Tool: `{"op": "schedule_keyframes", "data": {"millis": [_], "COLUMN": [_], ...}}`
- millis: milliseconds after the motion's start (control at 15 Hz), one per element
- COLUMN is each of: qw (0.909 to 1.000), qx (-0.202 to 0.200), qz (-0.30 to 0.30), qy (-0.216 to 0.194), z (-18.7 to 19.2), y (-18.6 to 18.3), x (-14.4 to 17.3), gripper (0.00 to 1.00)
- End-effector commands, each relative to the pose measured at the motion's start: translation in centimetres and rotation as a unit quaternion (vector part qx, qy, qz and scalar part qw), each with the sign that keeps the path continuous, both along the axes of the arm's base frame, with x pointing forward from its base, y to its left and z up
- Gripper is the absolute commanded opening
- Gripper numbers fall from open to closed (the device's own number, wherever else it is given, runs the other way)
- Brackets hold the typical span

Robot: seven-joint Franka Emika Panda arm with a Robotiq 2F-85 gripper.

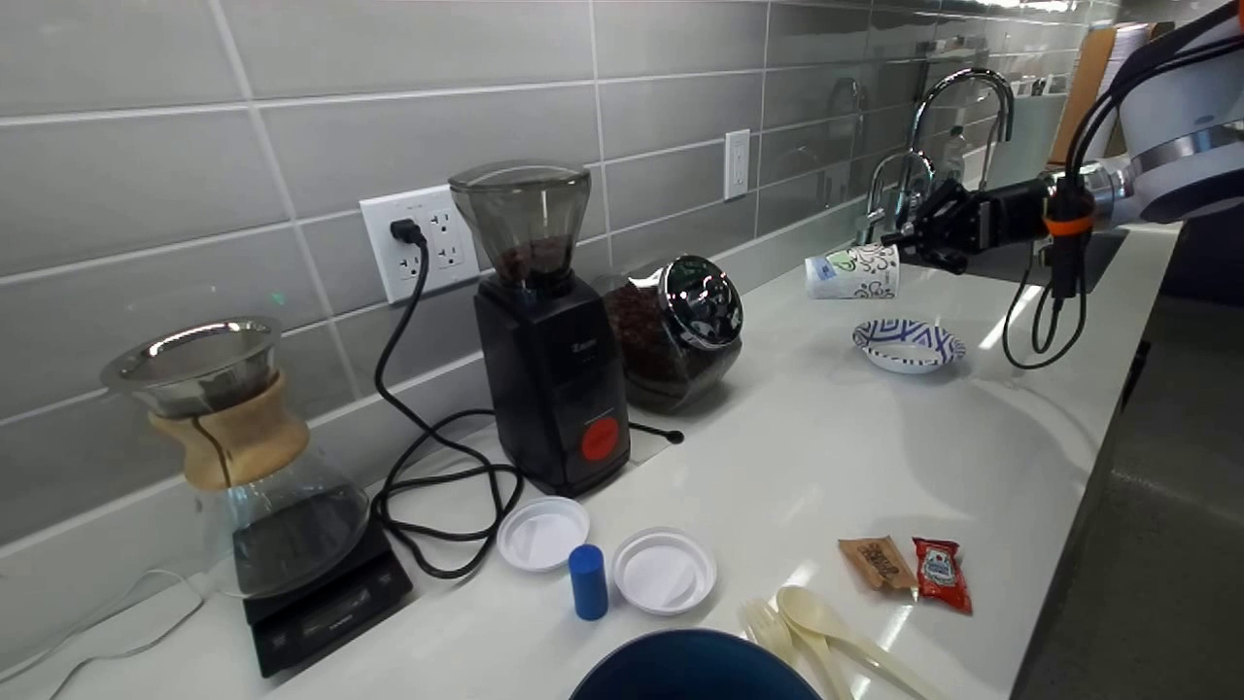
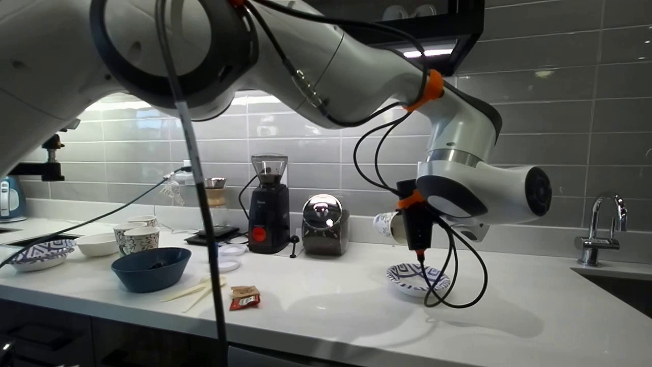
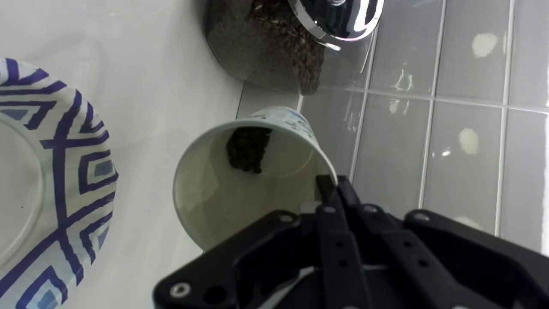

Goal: Pour the contents in the cup into the bowl

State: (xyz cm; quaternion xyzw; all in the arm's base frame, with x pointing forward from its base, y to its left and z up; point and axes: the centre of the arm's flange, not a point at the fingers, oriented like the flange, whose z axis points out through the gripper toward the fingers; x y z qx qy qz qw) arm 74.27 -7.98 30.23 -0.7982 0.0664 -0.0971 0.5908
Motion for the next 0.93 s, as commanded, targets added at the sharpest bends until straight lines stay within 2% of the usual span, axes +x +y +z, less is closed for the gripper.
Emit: {"op": "schedule_keyframes", "data": {"millis": [0,867], "qw": [0.9988,0.9886], "qx": [0.049,0.145], "qz": [-0.007,-0.037], "qy": [0.001,-0.009], "z": [-0.6,-2.1], "y": [0.0,-3.1], "x": [1.3,-0.1], "gripper": [0.01,0.01]}}
